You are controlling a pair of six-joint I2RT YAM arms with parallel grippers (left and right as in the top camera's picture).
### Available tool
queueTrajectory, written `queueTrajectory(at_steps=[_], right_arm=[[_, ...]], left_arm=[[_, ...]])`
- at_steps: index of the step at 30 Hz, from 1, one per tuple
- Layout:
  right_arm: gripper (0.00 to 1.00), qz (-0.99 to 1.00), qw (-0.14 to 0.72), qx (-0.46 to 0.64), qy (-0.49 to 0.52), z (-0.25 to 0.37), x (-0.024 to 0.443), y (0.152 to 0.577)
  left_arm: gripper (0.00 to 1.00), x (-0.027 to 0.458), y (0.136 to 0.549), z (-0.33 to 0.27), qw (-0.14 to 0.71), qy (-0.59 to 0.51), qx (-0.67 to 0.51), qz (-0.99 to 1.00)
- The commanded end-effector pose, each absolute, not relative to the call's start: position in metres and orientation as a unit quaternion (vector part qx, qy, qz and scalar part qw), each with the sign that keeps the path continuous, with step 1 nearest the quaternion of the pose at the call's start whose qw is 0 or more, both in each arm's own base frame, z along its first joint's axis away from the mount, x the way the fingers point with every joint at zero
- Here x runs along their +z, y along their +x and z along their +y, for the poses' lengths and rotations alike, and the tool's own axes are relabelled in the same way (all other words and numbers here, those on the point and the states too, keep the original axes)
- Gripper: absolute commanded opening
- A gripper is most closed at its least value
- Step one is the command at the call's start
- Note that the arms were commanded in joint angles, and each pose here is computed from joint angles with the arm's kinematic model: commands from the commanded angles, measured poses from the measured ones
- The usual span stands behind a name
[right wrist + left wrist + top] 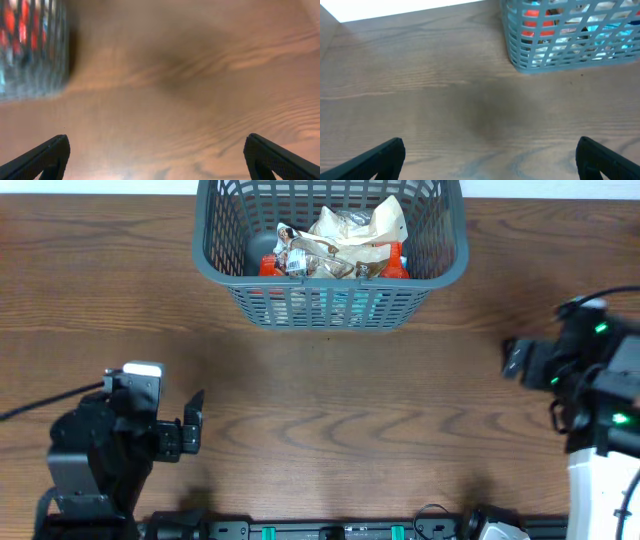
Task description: Pack container
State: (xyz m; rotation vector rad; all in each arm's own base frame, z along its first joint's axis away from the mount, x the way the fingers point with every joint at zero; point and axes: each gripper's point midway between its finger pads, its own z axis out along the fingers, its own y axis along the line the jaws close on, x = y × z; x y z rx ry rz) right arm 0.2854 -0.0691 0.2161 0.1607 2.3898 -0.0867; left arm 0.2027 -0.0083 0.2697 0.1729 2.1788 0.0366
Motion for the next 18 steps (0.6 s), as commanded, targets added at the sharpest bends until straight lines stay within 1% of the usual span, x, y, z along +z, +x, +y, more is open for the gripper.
queueTrajectory(at_steps=[1,5,6,7,11,18], right_arm=[[0.96,0.938,0.346,-0.018,-0.027,-0.040,0.182,0.276],[0.95,0.935,0.344,-0.007,-0.087,-0.014,0.163,0.276],[0.99,0.935,0.339,-0.007,-0.105,-0.009,0.159,0.276],[0.99,0.934,0.338,-0.007,-0.118,-0.004,0.156,0.276],[0.99,0.929,0.341,-0.030,-0.143,0.006,0.156,0.281],[0.99,0.929,0.336,-0.028,-0.152,0.011,0.154,0.279]], left_arm=[[0.99,0.260,0.200,-0.005,0.477,0.052,0.016,0.877],[0.99,0.249,0.199,0.002,0.475,0.025,0.027,0.879],[0.98,0.248,0.200,0.002,0.474,0.024,0.027,0.880],[0.99,0.248,0.201,0.002,0.476,0.024,0.027,0.879],[0.99,0.251,0.204,0.002,0.483,0.024,0.027,0.875],[0.99,0.250,0.203,0.002,0.480,0.024,0.026,0.876]])
